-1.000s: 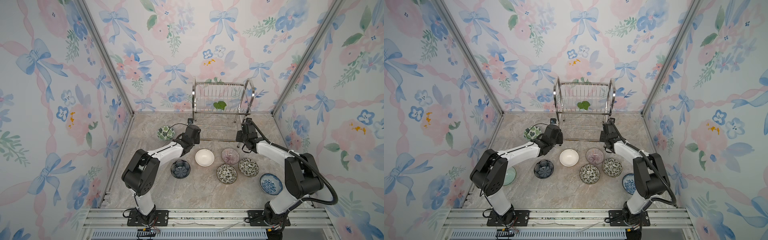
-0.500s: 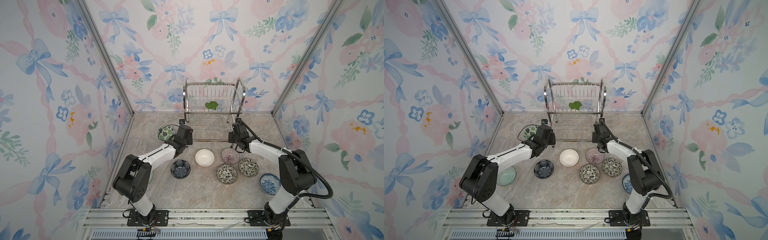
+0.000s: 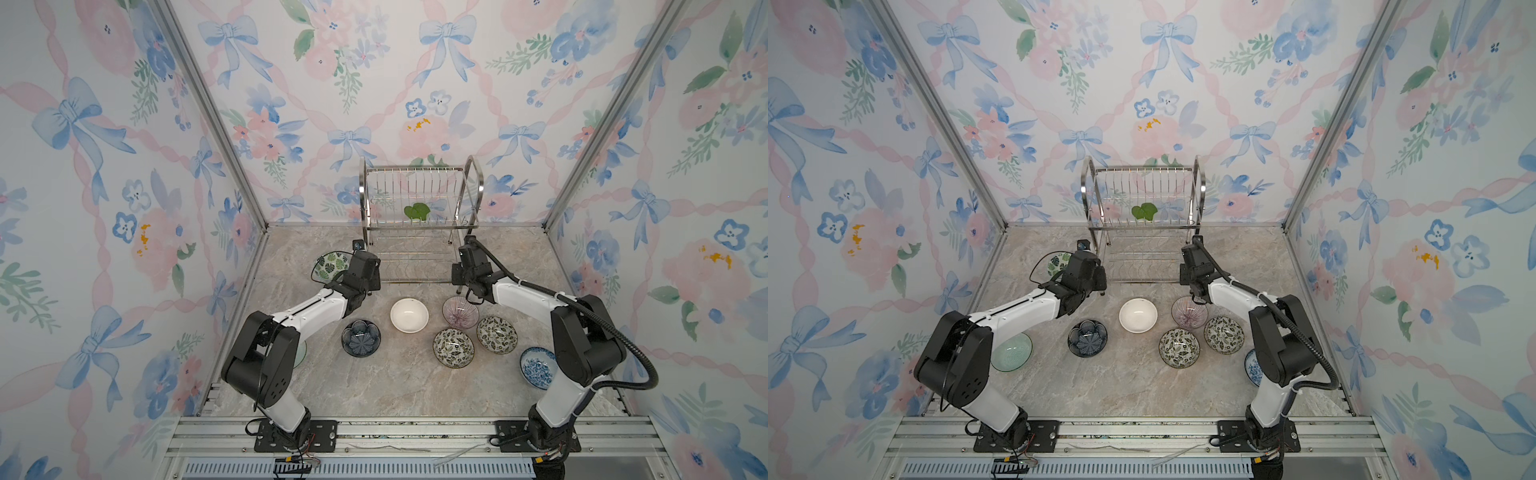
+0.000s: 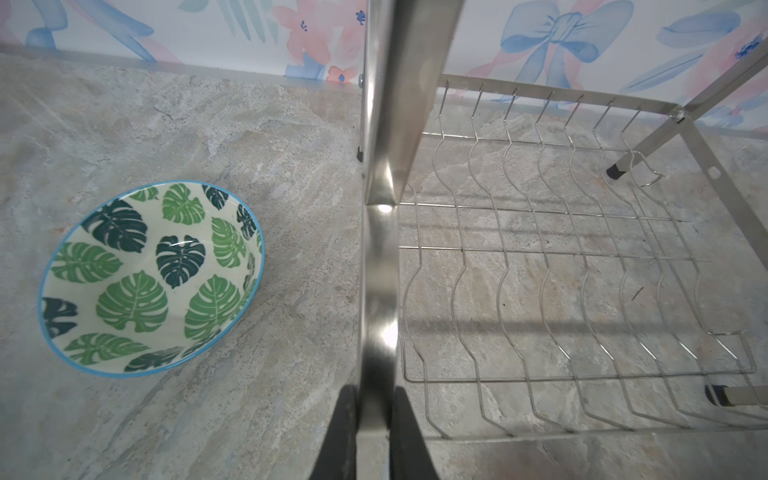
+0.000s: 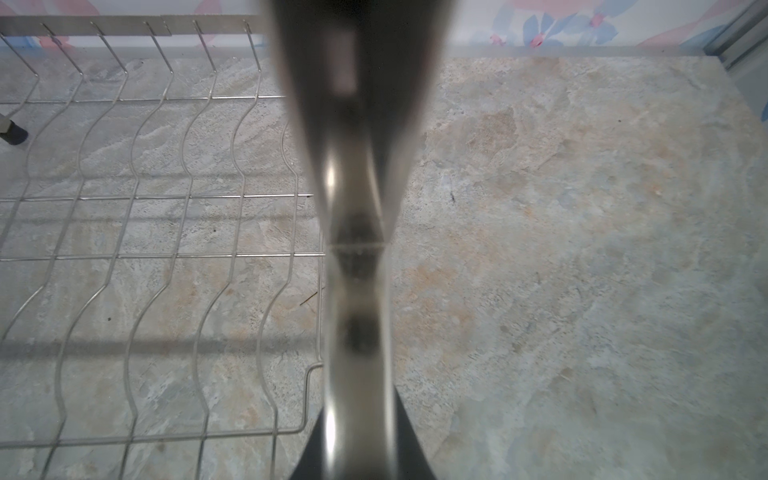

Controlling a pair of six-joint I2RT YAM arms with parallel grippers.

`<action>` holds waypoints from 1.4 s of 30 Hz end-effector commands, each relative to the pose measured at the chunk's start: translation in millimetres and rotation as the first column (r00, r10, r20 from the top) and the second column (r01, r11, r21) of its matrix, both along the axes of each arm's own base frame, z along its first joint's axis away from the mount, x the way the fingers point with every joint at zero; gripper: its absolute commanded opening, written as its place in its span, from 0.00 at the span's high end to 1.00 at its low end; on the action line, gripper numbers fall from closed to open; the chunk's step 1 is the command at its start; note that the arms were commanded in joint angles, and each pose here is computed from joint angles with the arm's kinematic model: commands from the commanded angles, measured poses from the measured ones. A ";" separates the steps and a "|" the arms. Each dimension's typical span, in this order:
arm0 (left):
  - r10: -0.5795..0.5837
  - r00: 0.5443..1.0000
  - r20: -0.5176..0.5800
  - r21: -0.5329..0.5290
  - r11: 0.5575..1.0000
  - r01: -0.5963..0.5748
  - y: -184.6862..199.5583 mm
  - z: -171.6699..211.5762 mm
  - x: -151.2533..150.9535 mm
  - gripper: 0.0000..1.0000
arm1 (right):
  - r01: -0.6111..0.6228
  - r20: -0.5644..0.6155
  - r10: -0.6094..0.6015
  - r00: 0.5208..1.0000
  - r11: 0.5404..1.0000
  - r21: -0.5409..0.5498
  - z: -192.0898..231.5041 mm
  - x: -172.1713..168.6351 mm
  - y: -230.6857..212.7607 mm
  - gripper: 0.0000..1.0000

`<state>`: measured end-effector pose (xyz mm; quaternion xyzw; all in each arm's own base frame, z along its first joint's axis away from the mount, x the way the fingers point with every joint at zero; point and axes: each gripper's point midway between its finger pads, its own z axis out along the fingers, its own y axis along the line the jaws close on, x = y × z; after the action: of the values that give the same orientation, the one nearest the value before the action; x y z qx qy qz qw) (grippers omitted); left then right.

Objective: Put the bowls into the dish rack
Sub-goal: 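Grip the rack posts with both grippers and slide the rack toward the bowls, then open both grippers and draw them back from the rack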

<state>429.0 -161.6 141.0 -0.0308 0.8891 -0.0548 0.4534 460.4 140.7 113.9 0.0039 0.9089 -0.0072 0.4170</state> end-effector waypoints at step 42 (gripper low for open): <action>0.146 0.986 -0.080 -0.077 0.985 -0.153 53.2 32.9 -67.8 0.02 | -0.013 0.062 0.008 0.998 0.996 0.087 43.8 -65.3 -0.3 0.10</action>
<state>378.8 -127.8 185.4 -0.0972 0.8807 -0.0884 0.4551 410.7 139.5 153.1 0.0244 0.8933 0.0321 0.4476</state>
